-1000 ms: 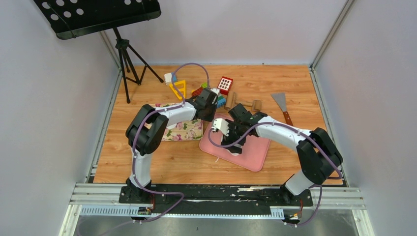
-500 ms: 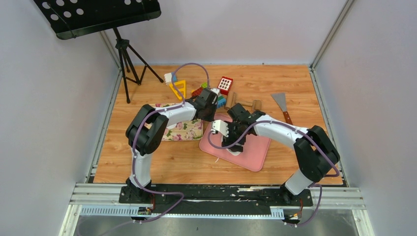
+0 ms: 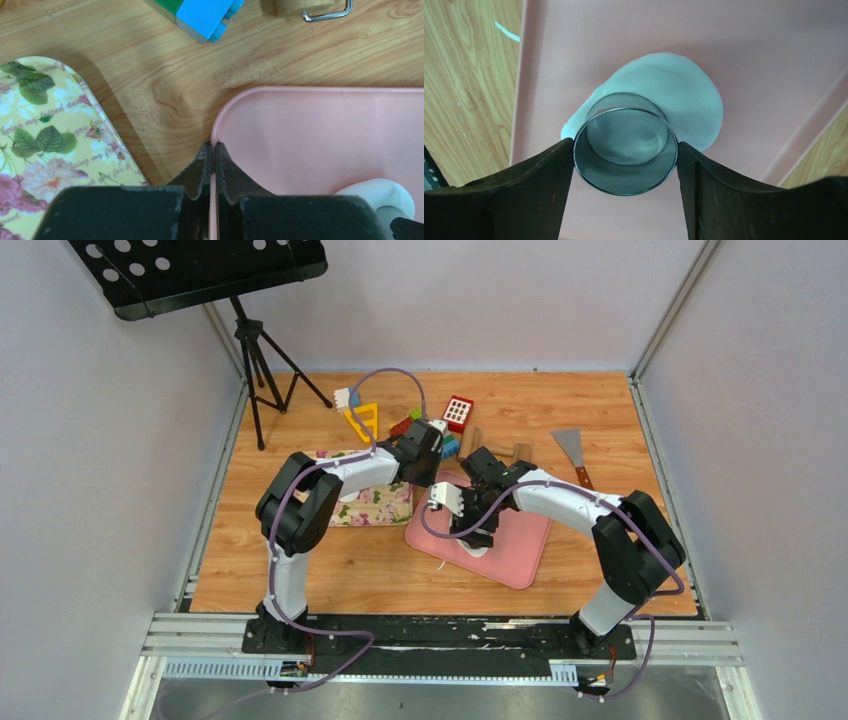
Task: Roll out the dumpling wrappers from the dough
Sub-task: Press the dumpling wrapper on the work surface.
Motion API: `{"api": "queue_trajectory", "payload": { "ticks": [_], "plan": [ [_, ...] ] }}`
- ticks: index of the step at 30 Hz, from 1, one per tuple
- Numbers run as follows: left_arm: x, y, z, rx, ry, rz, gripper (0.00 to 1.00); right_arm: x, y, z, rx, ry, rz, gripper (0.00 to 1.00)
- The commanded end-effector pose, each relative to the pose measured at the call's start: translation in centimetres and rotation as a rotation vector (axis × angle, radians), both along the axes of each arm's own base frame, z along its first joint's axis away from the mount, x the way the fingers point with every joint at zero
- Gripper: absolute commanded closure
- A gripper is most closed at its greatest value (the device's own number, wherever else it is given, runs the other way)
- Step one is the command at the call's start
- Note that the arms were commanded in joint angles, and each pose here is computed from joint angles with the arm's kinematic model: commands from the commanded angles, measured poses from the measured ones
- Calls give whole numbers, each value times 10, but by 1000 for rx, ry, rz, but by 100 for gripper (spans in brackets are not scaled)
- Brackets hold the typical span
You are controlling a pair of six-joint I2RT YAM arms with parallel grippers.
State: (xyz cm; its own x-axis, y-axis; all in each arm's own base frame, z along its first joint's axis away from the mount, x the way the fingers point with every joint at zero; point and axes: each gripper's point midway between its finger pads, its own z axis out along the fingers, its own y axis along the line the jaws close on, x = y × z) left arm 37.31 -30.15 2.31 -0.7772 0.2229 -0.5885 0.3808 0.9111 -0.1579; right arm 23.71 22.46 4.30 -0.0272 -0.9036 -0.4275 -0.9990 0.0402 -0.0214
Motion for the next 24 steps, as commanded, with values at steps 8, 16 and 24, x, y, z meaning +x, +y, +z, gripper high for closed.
{"api": "queue_trajectory", "payload": {
  "ticks": [8,16,24],
  "plan": [
    [-26,20,-40,124,102,1,100,-8,-15,-17,-75,45,-183,42],
    [-26,19,-40,121,100,-2,100,-21,-23,-19,-92,25,136,42],
    [-26,19,-40,122,101,1,100,-11,-22,-22,-81,58,73,43]
  ]
}}
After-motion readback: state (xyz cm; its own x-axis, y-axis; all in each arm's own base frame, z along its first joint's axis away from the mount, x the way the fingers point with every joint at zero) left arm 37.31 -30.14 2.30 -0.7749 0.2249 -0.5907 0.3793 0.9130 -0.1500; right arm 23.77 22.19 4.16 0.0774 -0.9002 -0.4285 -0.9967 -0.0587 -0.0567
